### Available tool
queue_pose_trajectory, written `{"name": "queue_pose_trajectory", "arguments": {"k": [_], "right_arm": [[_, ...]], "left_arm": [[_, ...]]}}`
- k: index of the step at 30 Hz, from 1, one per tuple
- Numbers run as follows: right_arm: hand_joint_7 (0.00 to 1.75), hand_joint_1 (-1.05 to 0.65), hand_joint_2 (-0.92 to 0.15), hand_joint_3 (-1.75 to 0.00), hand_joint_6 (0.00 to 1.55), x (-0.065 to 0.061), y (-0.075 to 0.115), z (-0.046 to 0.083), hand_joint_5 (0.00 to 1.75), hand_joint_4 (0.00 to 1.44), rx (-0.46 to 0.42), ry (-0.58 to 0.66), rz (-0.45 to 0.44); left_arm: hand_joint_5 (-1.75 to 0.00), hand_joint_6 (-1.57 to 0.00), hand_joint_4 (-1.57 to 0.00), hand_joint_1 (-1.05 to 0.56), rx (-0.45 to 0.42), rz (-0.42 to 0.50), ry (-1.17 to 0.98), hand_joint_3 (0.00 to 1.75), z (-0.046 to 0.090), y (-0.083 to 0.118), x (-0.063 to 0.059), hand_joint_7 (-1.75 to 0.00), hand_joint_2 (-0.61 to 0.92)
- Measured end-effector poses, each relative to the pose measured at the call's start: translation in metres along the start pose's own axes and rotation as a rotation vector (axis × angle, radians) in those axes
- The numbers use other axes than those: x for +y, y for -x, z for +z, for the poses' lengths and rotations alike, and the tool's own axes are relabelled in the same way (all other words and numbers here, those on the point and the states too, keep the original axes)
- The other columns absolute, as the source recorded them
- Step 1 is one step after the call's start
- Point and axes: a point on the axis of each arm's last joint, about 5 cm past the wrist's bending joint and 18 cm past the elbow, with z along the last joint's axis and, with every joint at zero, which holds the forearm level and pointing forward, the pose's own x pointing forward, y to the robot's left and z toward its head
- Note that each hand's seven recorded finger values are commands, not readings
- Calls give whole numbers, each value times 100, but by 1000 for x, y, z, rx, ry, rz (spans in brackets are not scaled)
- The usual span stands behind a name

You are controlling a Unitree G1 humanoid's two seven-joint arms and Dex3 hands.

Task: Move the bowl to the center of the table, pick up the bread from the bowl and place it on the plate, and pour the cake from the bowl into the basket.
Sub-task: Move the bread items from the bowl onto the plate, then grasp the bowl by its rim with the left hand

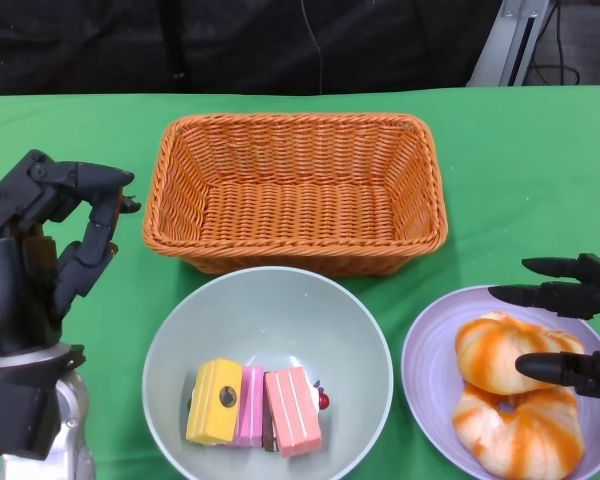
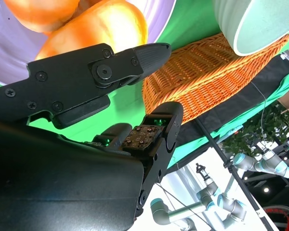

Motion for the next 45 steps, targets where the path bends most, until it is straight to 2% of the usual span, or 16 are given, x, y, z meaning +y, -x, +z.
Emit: {"name": "queue_pose_trajectory", "arguments": {"k": [7, 11, 13, 14, 15, 18, 22, 24, 27, 41, 43, 45], "right_arm": [[1, -61, -92, -10, 63, 5, 0, 1, 36, 41, -43, -43, -134], [0, -55, -92, -10, 62, 1, -3, -1, 33, 43, -37, -43, -192], [1, -52, -92, -9, 63, 2, -2, -2, 32, 45, -31, -49, -195], [0, -50, -92, -8, 63, 2, -2, -2, 31, 45, -29, -50, -195], [0, -49, -92, -8, 63, 5, -1, -3, 30, 46, -25, -61, -198], [1, -47, -92, -7, 63, 5, -2, -3, 29, 47, -22, -71, -210], [1, -45, -92, -6, 63, 4, -3, -3, 28, 48, -24, -80, -222], [1, -45, -92, -6, 64, 5, -3, -3, 28, 49, -24, -83, -222], [1, -45, -92, -6, 64, 6, -2, -3, 27, 50, -17, -88, -222], [0, -44, -92, -4, 64, 9, -4, -3, 23, 52, -12, -98, -225], [0, -45, -92, -5, 64, 9, -4, -3, 23, 53, -13, -99, -225], [0, -46, -92, -5, 64, 9, -4, -3, 23, 54, -15, -100, -228]], "left_arm": [[-136, -86, -76, -13, 5, 1, 3, 40, -1, 1, 0, -97, 92], [-138, -83, -74, -15, 8, -41, -34, 39, -1, 1, 3, -97, 92], [-122, -85, -75, -20, 1, -82, -60, 27, -1, 2, 6, -78, 92], [-104, -93, -78, -24, 0, -90, -64, 18, -1, 2, 7, -54, 92], [-90, -95, -80, -26, -6, -158, -94, 13, -2, 4, 11, -39, 92], [-63, -98, -83, -27, -29, -234, -121, 6, -2, 6, 15, -13, 92], [-46, -93, -80, -25, -31, -303, -122, 3, -3, 10, 20, -2, 92], [-34, -90, -82, -24, -29, -335, -123, 3, -4, 12, 23, 0, 92], [-24, -84, -81, -23, -35, -364, -127, 2, -4, 12, 29, 0, 92], [-11, -69, -76, -29, -57, -485, -262, 2, 3, 5, 66, 0, 92], [-7, -62, -70, -32, -59, -510, -277, 2, 5, 4, 69, 0, 92], [-5, -58, -68, -33, -66, -561, -328, 2, 10, 0, 81, 0, 92]]}}
